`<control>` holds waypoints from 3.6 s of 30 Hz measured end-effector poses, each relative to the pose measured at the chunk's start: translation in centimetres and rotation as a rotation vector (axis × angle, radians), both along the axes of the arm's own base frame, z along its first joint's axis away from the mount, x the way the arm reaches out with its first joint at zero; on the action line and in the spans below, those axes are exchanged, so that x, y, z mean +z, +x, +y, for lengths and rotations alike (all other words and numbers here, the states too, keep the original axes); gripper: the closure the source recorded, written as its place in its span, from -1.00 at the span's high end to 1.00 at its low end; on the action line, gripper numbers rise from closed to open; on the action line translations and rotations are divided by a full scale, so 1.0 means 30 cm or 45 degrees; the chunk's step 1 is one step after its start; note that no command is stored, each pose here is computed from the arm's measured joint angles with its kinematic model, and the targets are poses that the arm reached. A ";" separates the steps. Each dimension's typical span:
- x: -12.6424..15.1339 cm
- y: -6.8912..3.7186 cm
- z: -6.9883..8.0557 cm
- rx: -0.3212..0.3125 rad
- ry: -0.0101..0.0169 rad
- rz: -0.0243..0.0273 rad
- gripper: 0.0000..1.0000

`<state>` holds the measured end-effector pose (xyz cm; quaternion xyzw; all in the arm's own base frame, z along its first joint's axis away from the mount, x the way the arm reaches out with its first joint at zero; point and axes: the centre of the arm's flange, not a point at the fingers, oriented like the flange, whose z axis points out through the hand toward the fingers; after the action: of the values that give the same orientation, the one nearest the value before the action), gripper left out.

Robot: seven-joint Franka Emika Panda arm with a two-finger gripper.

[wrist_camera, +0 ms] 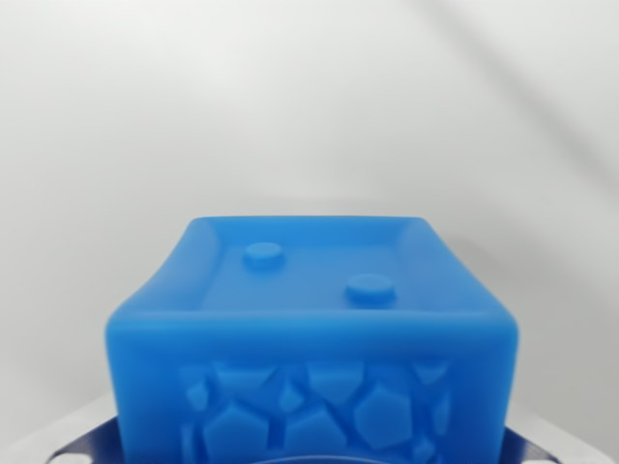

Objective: Stack cube

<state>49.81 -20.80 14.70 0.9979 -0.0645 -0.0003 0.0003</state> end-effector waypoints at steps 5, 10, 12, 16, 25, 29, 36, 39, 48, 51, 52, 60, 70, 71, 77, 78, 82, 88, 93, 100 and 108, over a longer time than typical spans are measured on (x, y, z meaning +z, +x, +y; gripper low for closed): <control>0.036 -0.001 0.000 0.000 0.0012 -0.0005 -1.00; 0.081 0.000 -0.001 0.000 0.0018 -0.0018 -1.00; 0.096 0.000 0.000 -0.001 0.0021 -0.0023 -1.00; 0.135 0.001 -0.001 0.000 0.0017 -0.0038 -1.00; 0.219 0.002 -0.002 0.001 0.0019 -0.0055 -1.00; 0.265 0.001 -0.002 0.001 0.0019 -0.0067 -1.00; 0.285 0.010 0.021 0.003 0.0019 -0.0063 -1.00; 0.284 0.017 0.040 0.007 0.0024 -0.0051 -1.00; 0.288 0.039 0.093 0.017 0.0025 -0.0043 -1.00; 0.290 0.046 0.108 0.018 0.0024 -0.0045 -1.00; 0.290 0.048 0.114 0.019 0.0024 -0.0044 -1.00; 0.296 0.068 0.163 0.028 0.0028 -0.0039 -1.00; 0.305 0.094 0.221 0.038 0.0031 -0.0038 -1.00; 0.305 0.095 0.224 0.038 0.0031 -0.0038 -1.00; 0.311 0.110 0.260 0.044 0.0034 -0.0036 -1.00; 0.312 0.112 0.266 0.045 0.0034 -0.0037 -1.00; 0.317 0.122 0.289 0.048 0.0035 -0.0039 -1.00; 0.324 0.137 0.325 0.054 0.0036 -0.0045 -1.00; 0.329 0.149 0.354 0.060 0.0036 -0.0058 -1.00; 0.336 0.169 0.398 0.067 0.0034 -0.0064 -1.00; 0.343 0.189 0.446 0.075 0.0034 -0.0060 -1.00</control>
<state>55.48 -7.43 24.97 0.9994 -0.0350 0.0019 -0.0012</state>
